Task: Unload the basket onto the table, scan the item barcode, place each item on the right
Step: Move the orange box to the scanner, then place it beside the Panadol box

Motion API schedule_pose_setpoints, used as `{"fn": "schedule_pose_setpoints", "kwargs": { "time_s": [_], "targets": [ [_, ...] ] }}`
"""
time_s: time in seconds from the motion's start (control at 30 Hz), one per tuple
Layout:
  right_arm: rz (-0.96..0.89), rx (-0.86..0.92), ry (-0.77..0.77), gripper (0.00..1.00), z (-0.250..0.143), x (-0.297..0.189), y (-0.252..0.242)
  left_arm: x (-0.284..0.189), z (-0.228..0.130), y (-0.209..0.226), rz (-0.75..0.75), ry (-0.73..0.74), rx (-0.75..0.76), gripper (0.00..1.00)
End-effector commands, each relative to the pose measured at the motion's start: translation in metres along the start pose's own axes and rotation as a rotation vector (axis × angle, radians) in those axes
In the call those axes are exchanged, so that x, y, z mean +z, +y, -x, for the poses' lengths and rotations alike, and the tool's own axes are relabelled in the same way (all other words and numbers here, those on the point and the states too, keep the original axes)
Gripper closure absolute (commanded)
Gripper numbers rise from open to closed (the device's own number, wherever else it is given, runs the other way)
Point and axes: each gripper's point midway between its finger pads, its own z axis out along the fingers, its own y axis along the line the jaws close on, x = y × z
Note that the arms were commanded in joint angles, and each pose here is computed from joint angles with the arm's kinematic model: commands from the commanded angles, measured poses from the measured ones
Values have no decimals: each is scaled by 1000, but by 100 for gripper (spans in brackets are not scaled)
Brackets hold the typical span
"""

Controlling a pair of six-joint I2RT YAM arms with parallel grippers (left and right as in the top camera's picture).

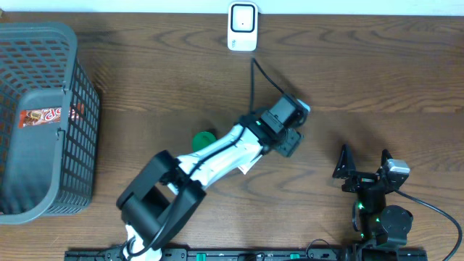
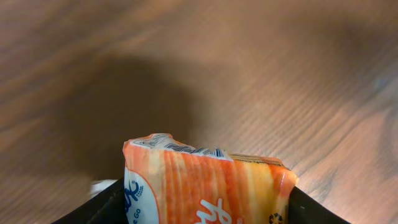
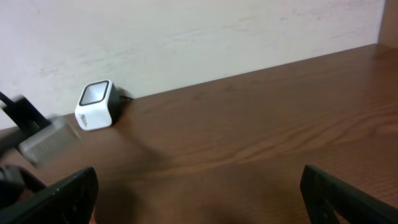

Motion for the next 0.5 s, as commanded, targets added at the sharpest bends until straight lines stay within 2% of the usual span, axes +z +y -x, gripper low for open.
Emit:
{"fn": "schedule_pose_setpoints", "kwargs": {
  "time_s": [0.0,0.2,0.23,0.47],
  "targets": [
    [5,1,2,1,-1,0,1,11,-11,-16,-13,34,182,36],
    [5,1,2,1,-1,0,1,16,-27,-29,-33,84,390,34],
    [5,1,2,1,-1,0,1,16,-28,-29,-34,91,412,30],
    [5,1,2,1,-1,0,1,16,-33,-29,-41,107,451,28]
  ]
}}
